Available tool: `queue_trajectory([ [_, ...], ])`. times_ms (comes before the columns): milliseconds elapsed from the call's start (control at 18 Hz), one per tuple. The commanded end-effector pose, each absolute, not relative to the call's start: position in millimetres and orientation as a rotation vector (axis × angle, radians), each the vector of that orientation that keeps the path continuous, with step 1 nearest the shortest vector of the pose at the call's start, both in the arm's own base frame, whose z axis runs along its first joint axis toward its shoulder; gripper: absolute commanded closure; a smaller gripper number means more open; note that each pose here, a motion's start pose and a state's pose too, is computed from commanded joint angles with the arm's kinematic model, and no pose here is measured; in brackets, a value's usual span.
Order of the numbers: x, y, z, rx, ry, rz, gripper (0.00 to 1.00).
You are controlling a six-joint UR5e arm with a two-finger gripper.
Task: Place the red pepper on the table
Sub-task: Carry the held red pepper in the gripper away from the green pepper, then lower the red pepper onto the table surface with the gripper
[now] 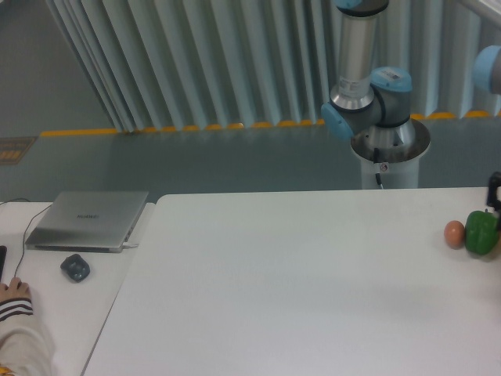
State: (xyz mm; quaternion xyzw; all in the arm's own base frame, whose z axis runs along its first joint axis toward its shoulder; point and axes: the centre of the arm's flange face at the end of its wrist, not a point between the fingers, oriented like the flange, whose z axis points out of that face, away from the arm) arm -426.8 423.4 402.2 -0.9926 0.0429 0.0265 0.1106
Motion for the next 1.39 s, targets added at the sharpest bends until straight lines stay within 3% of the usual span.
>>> queue_trajectory([
  [389, -362, 492, 374, -3.064, 0.235, 0.194, 0.74],
  [778, -321, 537, 330, -3.134, 0.356, 0.185, 0.72],
  [1389, -303, 558, 292, -3.205, 0.382, 0.243, 0.70],
])
